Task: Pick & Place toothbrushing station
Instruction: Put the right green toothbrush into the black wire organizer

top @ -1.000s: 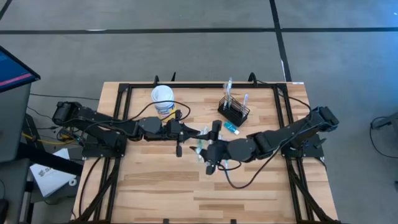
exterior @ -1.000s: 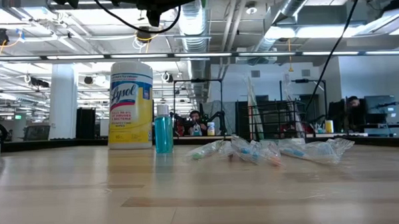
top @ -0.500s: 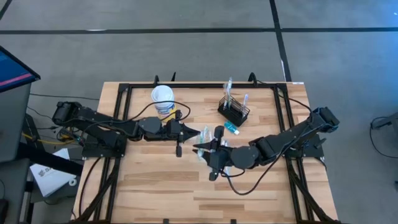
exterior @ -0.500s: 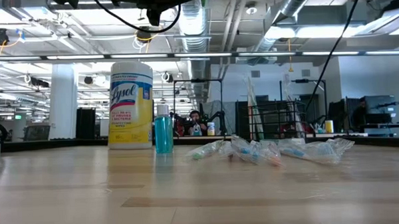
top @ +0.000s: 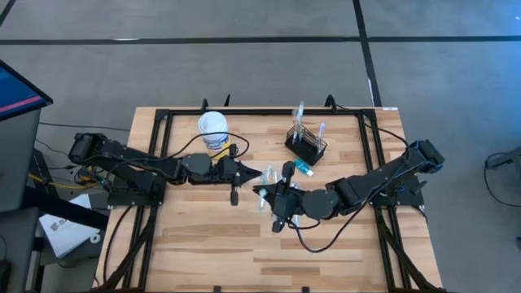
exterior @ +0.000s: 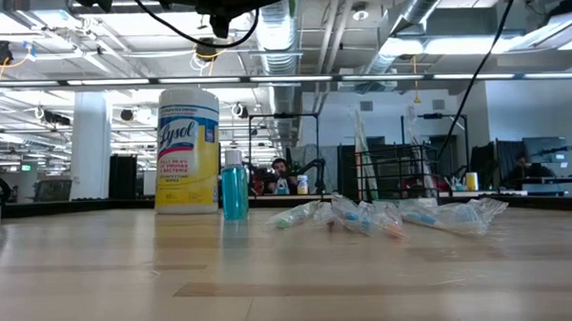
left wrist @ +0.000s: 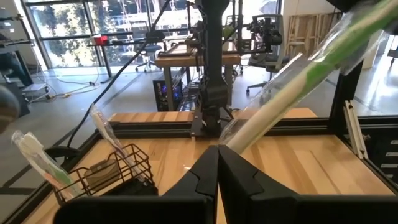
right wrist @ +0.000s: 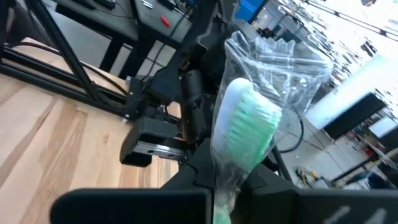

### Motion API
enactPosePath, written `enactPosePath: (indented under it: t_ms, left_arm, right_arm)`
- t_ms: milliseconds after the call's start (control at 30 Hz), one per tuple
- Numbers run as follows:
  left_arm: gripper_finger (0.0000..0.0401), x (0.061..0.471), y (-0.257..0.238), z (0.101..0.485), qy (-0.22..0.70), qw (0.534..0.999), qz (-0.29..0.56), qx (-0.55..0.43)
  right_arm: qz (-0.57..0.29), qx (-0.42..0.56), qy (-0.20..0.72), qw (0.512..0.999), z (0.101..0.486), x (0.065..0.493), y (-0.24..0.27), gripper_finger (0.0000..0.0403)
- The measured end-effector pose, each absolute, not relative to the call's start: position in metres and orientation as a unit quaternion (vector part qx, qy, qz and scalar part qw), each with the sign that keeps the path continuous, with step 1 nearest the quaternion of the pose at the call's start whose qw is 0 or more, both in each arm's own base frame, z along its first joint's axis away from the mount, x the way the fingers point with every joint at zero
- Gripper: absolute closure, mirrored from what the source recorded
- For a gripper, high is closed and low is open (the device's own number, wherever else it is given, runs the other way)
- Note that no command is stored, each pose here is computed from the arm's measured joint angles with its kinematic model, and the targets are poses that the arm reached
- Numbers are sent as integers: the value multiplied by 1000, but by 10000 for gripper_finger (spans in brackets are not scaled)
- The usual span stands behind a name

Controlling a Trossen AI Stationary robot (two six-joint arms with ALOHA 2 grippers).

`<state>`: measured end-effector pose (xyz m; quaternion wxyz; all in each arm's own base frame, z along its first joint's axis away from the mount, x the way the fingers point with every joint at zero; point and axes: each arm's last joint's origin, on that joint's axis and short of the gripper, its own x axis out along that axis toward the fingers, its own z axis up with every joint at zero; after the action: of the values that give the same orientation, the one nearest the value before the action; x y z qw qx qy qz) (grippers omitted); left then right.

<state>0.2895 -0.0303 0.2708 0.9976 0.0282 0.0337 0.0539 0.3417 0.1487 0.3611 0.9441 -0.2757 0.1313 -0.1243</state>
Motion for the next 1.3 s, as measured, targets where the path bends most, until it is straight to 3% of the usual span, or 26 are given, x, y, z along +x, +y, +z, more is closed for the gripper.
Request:
enactPosePath:
  t_ms: [567, 1300]
  left_arm:
    - [340, 289, -31, 269, 44, 997, 53, 31]
    - [339, 288, -36, 267, 57, 997, 44, 33]
  right_arm:
    - [-210, -228, 175, 934, 358, 325, 128, 399]
    - [-306, -84, 135, 939, 315, 254, 45, 399]
